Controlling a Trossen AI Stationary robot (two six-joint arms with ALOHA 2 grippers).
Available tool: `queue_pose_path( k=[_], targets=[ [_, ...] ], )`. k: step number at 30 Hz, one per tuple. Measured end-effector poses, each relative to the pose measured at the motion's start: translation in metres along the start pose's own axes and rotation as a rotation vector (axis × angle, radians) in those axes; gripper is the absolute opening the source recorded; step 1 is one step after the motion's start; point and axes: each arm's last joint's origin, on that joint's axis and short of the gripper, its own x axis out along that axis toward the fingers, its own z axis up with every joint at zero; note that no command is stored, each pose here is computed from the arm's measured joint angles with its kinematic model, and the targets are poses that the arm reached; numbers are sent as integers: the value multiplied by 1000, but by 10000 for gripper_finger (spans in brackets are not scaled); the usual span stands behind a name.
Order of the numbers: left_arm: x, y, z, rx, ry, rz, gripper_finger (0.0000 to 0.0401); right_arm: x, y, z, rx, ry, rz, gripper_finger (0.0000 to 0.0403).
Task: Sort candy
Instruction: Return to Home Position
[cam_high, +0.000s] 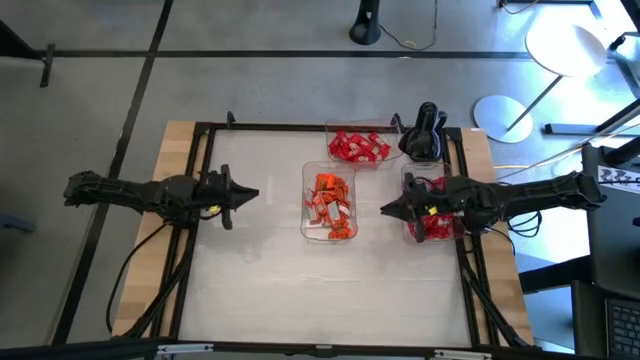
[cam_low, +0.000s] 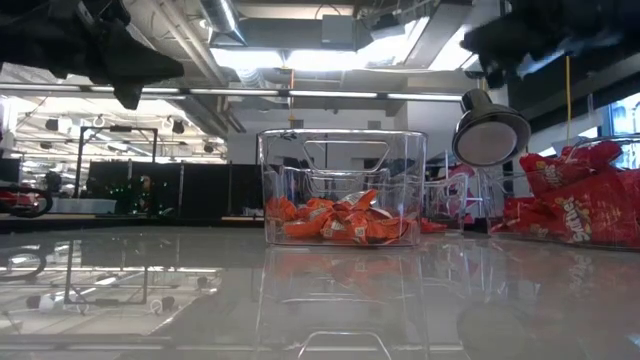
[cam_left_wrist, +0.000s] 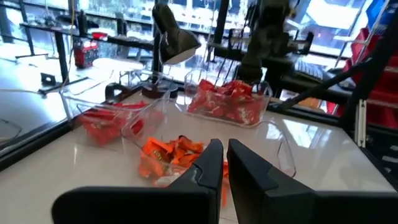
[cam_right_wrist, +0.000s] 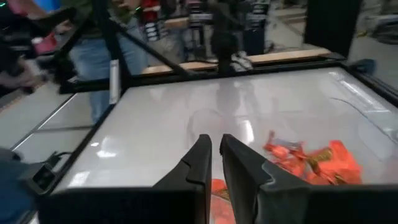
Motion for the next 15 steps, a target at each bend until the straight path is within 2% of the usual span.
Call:
queue_pose_path(
  k=[9, 15],
  targets=[
    [-3, 6, -31, -23, -119, -22, 17, -13, -9, -41, -2, -190, -9, 40],
    [-5, 9, -39, -19, -120, -23, 17, -18, -25, -53, -11, -198, -51, 40]
  ],
)
